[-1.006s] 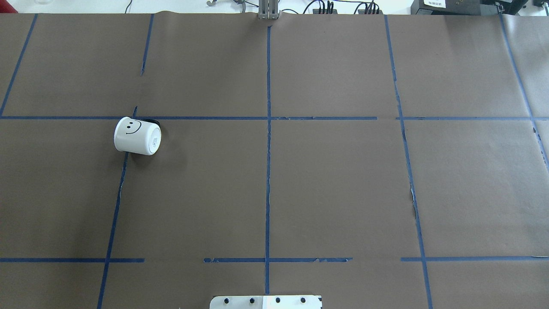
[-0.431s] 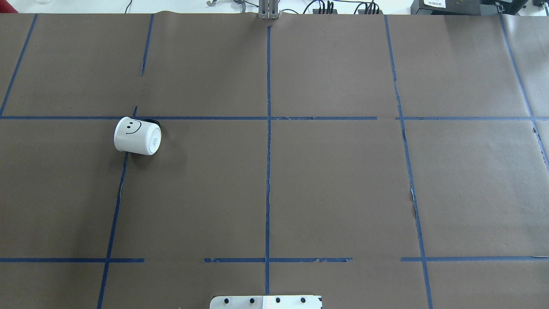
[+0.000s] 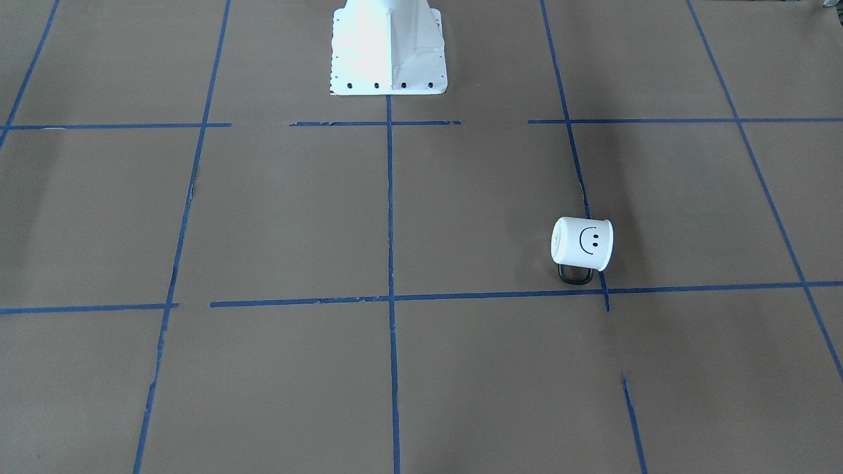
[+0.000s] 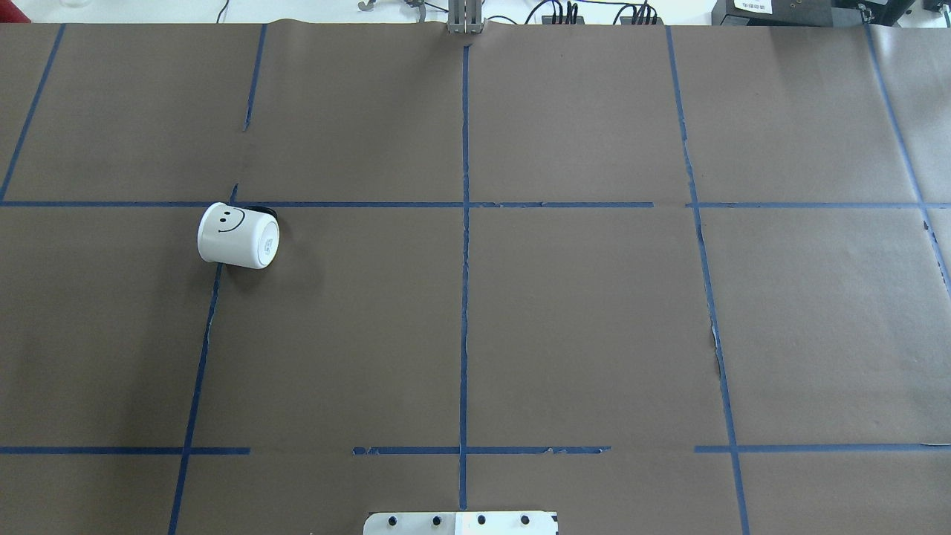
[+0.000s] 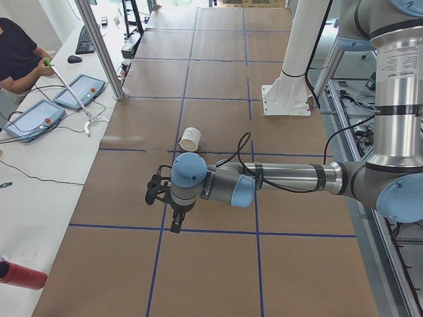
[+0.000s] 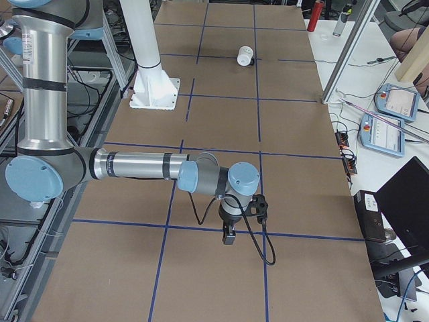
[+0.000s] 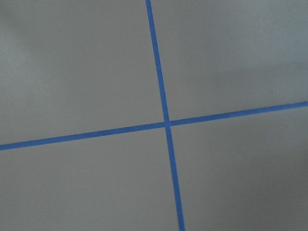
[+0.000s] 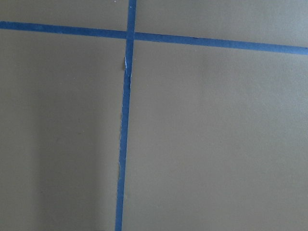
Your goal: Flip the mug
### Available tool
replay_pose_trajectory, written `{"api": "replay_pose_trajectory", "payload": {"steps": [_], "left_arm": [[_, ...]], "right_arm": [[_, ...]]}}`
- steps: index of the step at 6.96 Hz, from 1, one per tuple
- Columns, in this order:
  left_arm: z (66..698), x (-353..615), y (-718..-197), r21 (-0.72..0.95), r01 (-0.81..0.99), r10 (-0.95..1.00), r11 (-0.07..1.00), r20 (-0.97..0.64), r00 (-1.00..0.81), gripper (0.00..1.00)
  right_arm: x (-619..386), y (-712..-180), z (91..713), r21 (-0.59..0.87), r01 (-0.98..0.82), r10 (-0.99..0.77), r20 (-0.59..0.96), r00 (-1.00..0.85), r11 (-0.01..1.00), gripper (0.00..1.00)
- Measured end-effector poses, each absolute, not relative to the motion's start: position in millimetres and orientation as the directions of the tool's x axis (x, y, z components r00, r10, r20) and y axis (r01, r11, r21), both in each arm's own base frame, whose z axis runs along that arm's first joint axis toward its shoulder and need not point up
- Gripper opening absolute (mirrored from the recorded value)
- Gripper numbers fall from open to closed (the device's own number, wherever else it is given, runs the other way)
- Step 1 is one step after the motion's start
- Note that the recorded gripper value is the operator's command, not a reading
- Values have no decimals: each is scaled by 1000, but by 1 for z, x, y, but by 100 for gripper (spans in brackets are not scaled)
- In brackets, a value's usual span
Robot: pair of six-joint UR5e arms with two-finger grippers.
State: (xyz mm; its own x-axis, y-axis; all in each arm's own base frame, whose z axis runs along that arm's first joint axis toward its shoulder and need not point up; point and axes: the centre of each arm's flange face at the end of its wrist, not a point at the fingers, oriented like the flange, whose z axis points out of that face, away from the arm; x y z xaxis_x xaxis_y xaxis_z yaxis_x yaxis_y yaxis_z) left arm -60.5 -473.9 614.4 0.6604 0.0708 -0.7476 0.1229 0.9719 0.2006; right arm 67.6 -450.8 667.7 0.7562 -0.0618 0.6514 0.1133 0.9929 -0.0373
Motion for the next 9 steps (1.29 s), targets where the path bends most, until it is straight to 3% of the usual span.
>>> {"api": "replay_pose_trajectory", "payload": {"steps": [5, 9], "left_arm": [[559, 47, -504, 62, 286, -90, 956, -868, 489, 100], [552, 125, -520, -40, 416, -175, 909, -940, 293, 100]], "right_arm": [[68, -451, 668, -37, 113, -62, 651, 756, 993, 100], [68, -451, 668, -37, 113, -62, 651, 756, 993, 100]]}}
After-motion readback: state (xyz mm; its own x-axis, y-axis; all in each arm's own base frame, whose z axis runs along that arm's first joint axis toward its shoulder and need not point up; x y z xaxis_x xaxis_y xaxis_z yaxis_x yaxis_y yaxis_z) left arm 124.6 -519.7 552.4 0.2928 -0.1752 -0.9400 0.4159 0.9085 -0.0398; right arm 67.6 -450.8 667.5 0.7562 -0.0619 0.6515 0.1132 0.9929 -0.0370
